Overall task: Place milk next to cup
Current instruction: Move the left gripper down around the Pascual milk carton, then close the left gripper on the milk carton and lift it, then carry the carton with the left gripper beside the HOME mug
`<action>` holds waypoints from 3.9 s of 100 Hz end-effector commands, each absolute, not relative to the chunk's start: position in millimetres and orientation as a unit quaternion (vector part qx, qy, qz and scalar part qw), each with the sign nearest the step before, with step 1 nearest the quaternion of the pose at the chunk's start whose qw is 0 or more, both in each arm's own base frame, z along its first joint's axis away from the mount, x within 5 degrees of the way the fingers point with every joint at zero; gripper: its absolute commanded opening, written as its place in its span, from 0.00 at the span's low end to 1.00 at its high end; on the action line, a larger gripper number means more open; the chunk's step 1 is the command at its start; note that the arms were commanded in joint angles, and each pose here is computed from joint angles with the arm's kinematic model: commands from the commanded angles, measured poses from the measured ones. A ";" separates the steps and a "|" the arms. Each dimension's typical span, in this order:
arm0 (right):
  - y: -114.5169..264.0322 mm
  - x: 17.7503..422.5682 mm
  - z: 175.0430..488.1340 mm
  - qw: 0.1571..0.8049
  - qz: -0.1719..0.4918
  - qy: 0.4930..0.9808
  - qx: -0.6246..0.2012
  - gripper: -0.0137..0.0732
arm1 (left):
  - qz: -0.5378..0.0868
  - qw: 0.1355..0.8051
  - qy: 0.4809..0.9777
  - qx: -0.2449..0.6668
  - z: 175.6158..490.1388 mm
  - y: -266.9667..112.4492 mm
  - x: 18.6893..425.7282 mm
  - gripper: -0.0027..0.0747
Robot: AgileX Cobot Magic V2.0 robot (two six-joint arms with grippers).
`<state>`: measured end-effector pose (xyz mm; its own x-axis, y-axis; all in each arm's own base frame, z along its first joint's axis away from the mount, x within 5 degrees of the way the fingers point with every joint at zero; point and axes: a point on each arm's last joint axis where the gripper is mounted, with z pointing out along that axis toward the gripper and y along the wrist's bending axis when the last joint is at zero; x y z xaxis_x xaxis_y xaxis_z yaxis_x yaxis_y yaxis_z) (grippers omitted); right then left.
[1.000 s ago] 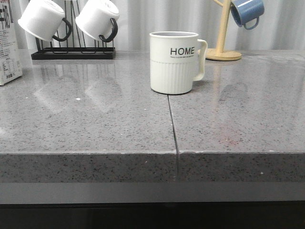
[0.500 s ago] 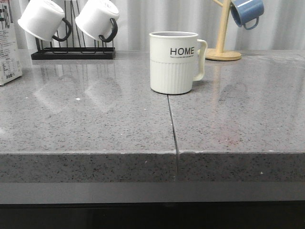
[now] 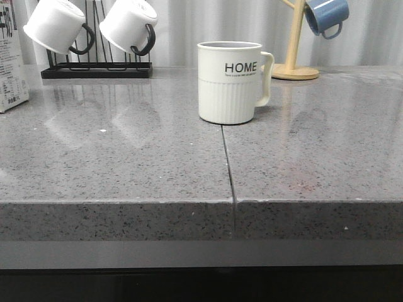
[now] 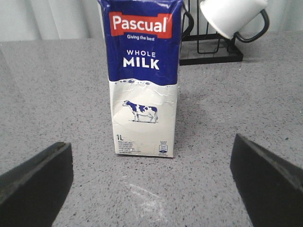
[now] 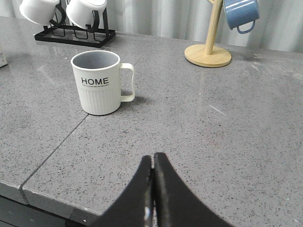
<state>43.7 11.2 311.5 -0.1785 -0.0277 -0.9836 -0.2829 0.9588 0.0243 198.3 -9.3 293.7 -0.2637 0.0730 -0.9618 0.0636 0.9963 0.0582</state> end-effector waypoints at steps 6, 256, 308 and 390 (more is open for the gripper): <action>11.5 43.9 325.4 0.665 0.105 0.733 -0.102 0.08 | -0.004 0.652 0.757 0.026 310.5 -9.0 222.0 0.87; 11.5 43.9 325.4 0.665 0.105 0.733 -0.102 0.08 | -0.011 0.721 0.692 0.031 345.4 -39.0 311.2 0.29; 11.5 43.9 325.4 0.665 0.105 0.733 -0.102 0.08 | -0.054 0.726 0.683 0.063 333.8 -131.6 278.5 0.28; 11.5 43.9 325.4 0.665 0.105 0.733 -0.102 0.08 | -0.129 0.702 0.695 0.089 317.8 -228.5 298.9 0.28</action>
<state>43.6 11.1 311.1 -0.1818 -0.0287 -0.9829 -0.2826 0.9589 0.0242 304.0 -228.2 289.2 -0.0947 -0.0038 -0.9955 0.3113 0.9497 -0.0333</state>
